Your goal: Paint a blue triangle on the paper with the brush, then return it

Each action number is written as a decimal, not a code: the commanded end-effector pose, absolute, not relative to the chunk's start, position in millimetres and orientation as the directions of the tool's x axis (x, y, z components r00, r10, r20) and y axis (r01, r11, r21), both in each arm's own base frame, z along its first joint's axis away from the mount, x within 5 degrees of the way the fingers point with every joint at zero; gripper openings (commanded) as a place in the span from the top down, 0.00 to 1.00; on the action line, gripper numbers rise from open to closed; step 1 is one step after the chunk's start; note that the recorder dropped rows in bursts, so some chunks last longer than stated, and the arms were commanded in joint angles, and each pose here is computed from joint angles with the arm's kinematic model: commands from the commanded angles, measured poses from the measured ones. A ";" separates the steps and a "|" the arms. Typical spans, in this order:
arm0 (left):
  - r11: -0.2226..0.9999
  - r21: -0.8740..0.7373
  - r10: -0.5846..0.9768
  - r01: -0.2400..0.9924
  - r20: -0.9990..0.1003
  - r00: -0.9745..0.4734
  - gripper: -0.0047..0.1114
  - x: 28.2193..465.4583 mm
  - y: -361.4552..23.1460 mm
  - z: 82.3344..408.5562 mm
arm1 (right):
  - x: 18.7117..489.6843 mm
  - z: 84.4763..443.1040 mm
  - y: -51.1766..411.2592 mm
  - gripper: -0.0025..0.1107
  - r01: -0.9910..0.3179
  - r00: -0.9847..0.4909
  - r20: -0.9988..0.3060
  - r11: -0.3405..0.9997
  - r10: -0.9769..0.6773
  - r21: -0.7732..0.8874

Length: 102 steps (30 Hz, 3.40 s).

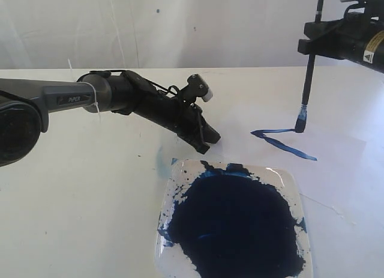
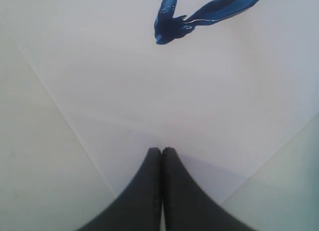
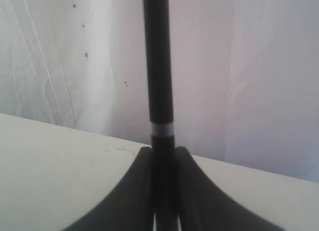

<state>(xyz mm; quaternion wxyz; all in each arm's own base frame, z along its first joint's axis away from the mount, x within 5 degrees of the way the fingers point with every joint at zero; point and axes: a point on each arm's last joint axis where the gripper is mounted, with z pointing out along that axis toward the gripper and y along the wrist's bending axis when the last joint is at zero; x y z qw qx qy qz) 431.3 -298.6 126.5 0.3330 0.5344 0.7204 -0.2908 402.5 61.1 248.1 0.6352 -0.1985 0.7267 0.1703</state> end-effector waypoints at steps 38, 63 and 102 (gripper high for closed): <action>0.232 -0.074 0.573 0.970 -0.795 -0.198 0.96 428.2 -300.9 129.8 | 414.1 233.1 54.8 0.98 -0.459 -0.082 -0.996 0.888 -0.039 0.003; 0.232 -0.074 0.573 0.970 -0.795 -0.198 0.96 428.2 -300.9 129.8 | 406.9 236.7 51.6 0.98 -0.425 -0.232 -0.971 0.904 -0.054 0.052; 0.232 -0.074 0.573 0.970 -0.795 -0.198 0.96 428.2 -300.9 129.8 | 367.8 265.3 46.9 0.98 -0.401 -0.355 -0.929 0.915 -0.104 0.050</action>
